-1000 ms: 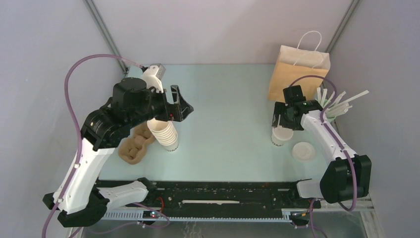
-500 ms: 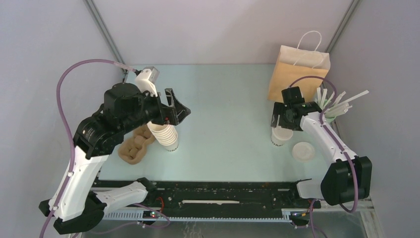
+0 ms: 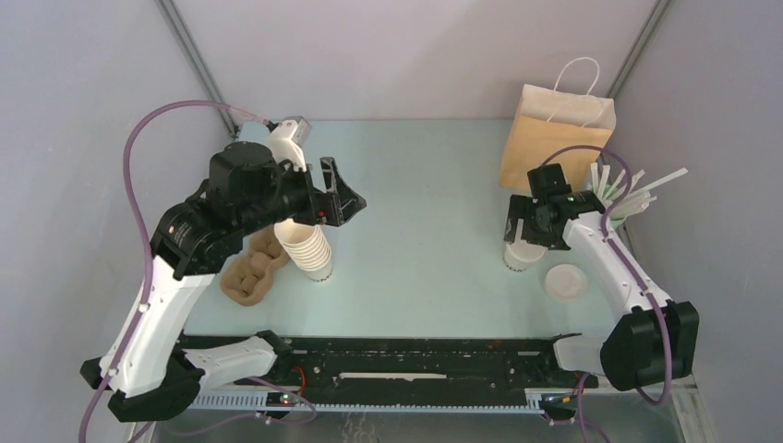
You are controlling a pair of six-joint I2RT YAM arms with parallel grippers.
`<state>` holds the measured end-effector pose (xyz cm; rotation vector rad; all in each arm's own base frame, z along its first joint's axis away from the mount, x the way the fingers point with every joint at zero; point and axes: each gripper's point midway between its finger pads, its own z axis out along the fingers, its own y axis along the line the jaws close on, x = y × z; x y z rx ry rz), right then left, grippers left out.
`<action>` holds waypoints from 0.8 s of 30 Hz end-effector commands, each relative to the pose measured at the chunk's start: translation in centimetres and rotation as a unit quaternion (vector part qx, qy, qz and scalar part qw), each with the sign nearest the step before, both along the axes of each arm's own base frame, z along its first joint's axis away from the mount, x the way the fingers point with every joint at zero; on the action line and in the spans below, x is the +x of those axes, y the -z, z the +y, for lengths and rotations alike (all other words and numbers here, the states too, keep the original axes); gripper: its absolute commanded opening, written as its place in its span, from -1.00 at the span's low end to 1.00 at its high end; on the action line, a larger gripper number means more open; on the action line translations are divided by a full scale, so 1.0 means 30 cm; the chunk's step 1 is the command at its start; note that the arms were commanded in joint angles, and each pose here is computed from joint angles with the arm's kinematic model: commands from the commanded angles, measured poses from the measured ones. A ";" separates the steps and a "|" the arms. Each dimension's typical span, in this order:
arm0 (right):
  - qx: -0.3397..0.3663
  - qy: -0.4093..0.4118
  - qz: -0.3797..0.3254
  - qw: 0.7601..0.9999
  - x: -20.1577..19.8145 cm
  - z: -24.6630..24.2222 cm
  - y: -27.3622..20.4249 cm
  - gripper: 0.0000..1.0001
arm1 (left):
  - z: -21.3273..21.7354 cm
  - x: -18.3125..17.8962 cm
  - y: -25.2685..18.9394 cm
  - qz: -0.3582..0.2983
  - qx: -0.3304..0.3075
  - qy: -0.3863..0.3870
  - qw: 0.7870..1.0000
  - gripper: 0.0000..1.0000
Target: Pack the takeout coffee
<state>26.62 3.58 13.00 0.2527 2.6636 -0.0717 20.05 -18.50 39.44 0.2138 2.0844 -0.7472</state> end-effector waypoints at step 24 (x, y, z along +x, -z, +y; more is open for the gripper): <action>0.361 0.338 -0.385 0.779 0.468 -0.243 -0.788 0.89 | 0.032 0.006 -0.123 -0.061 -0.023 -0.013 0.998 0.88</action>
